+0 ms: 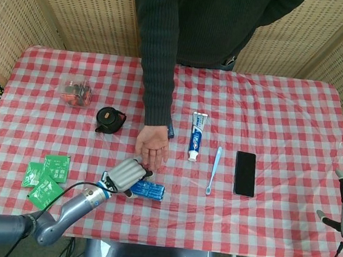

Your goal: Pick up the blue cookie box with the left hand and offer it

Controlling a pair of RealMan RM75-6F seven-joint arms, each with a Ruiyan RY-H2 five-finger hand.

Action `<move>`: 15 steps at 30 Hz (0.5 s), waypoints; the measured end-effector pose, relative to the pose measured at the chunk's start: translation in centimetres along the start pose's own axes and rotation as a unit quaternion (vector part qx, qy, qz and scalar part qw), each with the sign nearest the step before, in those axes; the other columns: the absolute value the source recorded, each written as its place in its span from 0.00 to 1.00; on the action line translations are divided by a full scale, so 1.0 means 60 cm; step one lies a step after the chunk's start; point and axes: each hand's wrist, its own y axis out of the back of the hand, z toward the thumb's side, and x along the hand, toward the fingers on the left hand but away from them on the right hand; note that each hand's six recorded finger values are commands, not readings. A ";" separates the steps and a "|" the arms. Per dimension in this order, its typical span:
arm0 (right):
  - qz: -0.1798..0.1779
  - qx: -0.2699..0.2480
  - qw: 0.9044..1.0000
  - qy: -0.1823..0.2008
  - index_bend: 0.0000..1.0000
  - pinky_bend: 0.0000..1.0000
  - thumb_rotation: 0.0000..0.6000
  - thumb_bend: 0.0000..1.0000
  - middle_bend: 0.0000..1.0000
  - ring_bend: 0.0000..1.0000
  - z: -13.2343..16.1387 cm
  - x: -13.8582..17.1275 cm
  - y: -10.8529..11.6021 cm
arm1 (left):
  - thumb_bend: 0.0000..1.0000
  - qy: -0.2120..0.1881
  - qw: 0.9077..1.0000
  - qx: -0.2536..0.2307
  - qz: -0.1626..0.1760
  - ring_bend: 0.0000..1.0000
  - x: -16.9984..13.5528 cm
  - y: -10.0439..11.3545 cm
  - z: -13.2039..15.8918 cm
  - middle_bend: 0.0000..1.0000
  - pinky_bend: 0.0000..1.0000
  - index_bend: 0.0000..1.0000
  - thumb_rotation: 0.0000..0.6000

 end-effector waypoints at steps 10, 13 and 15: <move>0.004 0.007 1.000 0.006 0.13 0.00 1.00 0.00 0.00 0.00 0.014 0.000 -0.008 | 0.08 -0.036 0.997 0.048 0.042 0.58 -0.112 0.075 -0.021 0.57 0.56 0.67 1.00; 0.006 0.008 1.000 0.007 0.13 0.00 1.00 0.00 0.00 0.00 0.017 -0.001 -0.010 | 0.08 -0.043 0.995 0.038 0.080 0.58 -0.136 0.120 -0.015 0.57 0.56 0.67 1.00; 0.007 0.009 1.000 0.008 0.13 0.00 1.00 0.00 0.00 0.00 0.019 -0.001 -0.012 | 0.08 -0.043 0.993 0.030 0.107 0.58 -0.140 0.152 -0.013 0.57 0.56 0.67 1.00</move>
